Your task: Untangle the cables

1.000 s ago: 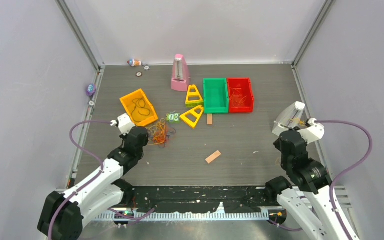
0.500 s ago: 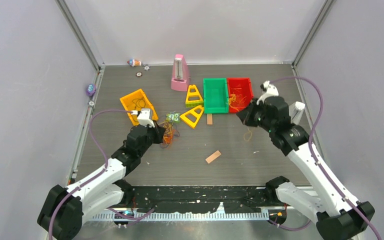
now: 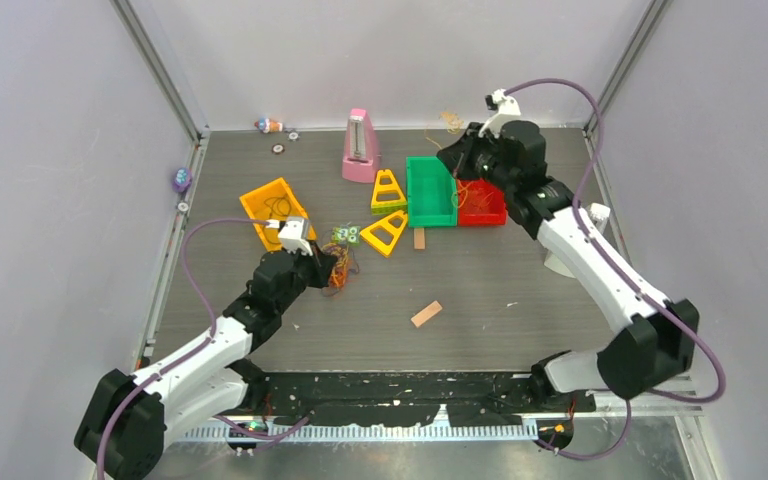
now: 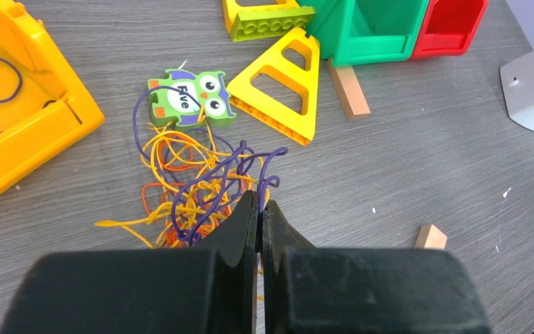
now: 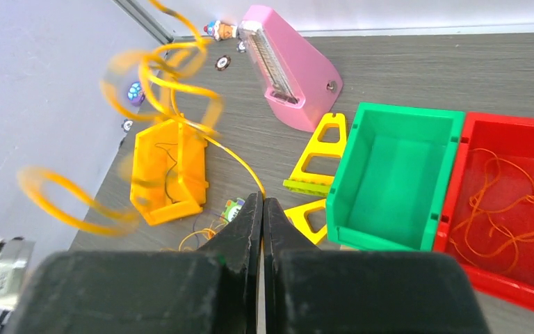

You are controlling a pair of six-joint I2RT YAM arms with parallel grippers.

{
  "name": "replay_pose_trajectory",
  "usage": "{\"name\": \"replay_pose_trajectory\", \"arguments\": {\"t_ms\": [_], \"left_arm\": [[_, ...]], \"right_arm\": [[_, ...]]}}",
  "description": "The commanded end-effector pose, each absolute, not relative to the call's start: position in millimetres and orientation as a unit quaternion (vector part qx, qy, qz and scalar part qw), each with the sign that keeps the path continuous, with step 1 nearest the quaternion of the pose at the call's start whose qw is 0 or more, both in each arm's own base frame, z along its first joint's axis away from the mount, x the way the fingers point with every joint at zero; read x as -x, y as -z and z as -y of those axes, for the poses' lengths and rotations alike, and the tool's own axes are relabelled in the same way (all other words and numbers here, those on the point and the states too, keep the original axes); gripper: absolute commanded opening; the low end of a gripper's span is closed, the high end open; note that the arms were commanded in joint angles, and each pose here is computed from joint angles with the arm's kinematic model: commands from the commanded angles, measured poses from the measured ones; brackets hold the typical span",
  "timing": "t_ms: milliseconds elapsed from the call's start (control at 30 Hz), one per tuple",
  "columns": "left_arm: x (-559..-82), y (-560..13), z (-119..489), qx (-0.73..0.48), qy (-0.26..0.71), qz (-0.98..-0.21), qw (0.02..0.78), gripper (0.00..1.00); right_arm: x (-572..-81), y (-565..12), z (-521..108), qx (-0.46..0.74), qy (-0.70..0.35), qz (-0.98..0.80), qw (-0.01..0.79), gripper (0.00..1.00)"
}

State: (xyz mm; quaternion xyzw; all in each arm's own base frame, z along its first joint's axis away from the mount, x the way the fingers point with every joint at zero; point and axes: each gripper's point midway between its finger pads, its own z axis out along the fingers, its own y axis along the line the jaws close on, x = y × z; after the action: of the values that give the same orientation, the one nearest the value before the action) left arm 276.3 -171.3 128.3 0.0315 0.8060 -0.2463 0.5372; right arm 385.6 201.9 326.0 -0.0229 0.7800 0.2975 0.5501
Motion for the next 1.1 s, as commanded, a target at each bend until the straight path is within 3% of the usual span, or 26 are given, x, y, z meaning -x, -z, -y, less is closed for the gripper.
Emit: {"name": "replay_pose_trajectory", "arguments": {"t_ms": [0,100,200,533,833,1067], "left_arm": [[-279,-144,176,-0.045,0.260,-0.784,0.563,0.00],[-279,-145,177,-0.046,0.261,-0.784,0.562,0.00],[-279,-145,178,-0.046,0.263,-0.783,0.562,0.00],[-278,-145,178,-0.049,0.265,-0.782,0.562,0.00],[-277,-145,180,-0.050,0.269,-0.781,0.561,0.00],[-277,-146,181,-0.051,0.272,-0.781,0.560,0.00]], "right_arm": [[-417,-343,-221,0.039,-0.322,-0.745,0.582,0.05],[-428,-321,-236,0.053,-0.341,-0.751,0.563,0.05],[-435,-320,-248,0.077,-0.369,-0.710,0.595,0.05],[-481,-240,-257,0.085,-0.350,-0.726,0.586,0.05],[-486,-136,-228,-0.011,-0.335,-0.793,0.508,0.05],[-456,-64,-186,-0.078,-0.226,-0.876,0.419,0.05]]}}
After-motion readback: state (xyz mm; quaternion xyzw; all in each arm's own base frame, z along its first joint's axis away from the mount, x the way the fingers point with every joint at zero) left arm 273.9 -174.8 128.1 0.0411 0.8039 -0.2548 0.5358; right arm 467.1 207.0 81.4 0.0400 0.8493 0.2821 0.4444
